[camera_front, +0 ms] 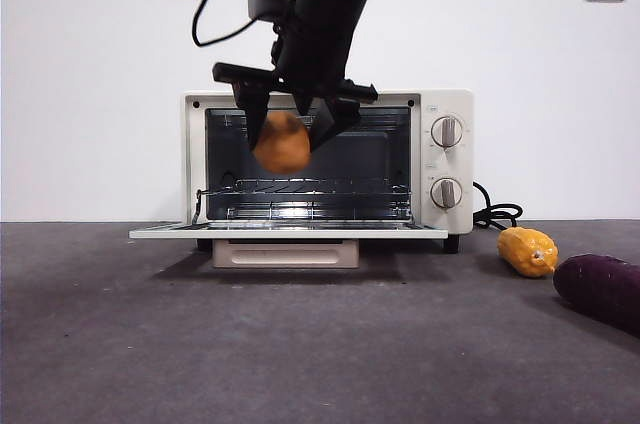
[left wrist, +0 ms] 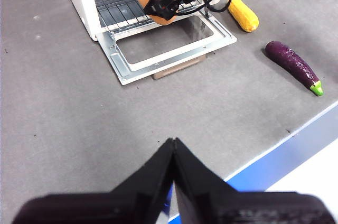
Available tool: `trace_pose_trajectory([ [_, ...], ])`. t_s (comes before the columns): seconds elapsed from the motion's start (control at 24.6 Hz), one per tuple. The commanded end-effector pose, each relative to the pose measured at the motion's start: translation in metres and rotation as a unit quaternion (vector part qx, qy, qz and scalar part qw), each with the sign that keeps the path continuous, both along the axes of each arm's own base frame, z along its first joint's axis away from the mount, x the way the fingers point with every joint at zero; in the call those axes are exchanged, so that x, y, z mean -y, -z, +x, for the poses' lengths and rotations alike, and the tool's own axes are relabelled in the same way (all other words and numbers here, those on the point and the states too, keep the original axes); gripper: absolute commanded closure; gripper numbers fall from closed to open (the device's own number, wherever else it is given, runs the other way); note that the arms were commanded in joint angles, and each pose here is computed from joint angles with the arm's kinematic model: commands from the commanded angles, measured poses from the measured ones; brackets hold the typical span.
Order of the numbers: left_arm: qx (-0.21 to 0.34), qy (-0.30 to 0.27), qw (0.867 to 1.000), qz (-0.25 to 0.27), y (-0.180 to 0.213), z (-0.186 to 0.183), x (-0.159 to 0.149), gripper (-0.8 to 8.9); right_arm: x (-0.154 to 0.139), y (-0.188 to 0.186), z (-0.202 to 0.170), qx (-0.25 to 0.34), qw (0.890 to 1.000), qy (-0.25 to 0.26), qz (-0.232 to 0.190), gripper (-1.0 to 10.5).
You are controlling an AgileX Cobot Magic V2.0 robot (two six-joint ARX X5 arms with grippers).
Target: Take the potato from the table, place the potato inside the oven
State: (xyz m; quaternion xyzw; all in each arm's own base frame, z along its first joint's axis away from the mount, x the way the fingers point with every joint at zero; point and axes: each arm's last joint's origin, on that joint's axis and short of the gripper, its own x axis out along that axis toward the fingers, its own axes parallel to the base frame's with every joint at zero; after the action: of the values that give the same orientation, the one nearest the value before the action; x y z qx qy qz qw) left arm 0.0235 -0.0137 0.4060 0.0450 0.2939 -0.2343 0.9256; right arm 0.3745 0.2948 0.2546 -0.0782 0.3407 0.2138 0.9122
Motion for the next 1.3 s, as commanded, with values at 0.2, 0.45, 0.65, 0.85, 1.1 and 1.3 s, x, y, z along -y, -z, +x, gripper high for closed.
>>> trace_pose_trajectory([
  [0.2,0.006,0.002,1.000,0.007,0.001,0.000,-0.001,8.19,0.010,0.008,0.018,0.020,0.999,0.036,0.013,8.8],
  [0.45,0.010,-0.003,1.000,0.013,0.001,0.000,-0.001,8.19,0.015,0.009,0.026,0.030,0.998,0.048,0.025,8.8],
  [0.65,0.010,-0.006,1.000,0.015,0.001,0.000,-0.001,8.19,0.016,0.020,0.032,0.028,0.998,0.052,0.022,8.7],
  [0.85,0.010,-0.006,1.000,0.015,0.001,0.000,-0.001,8.19,0.016,0.028,0.035,0.021,0.998,0.055,0.018,8.3],
  [1.1,0.010,-0.006,1.000,0.015,0.001,0.000,-0.001,8.19,0.016,0.027,0.037,0.029,0.998,0.057,0.023,7.2],
  [1.3,0.010,-0.006,1.000,0.015,0.001,0.000,-0.001,8.19,0.016,0.031,0.037,0.026,0.998,0.060,0.018,7.2],
])
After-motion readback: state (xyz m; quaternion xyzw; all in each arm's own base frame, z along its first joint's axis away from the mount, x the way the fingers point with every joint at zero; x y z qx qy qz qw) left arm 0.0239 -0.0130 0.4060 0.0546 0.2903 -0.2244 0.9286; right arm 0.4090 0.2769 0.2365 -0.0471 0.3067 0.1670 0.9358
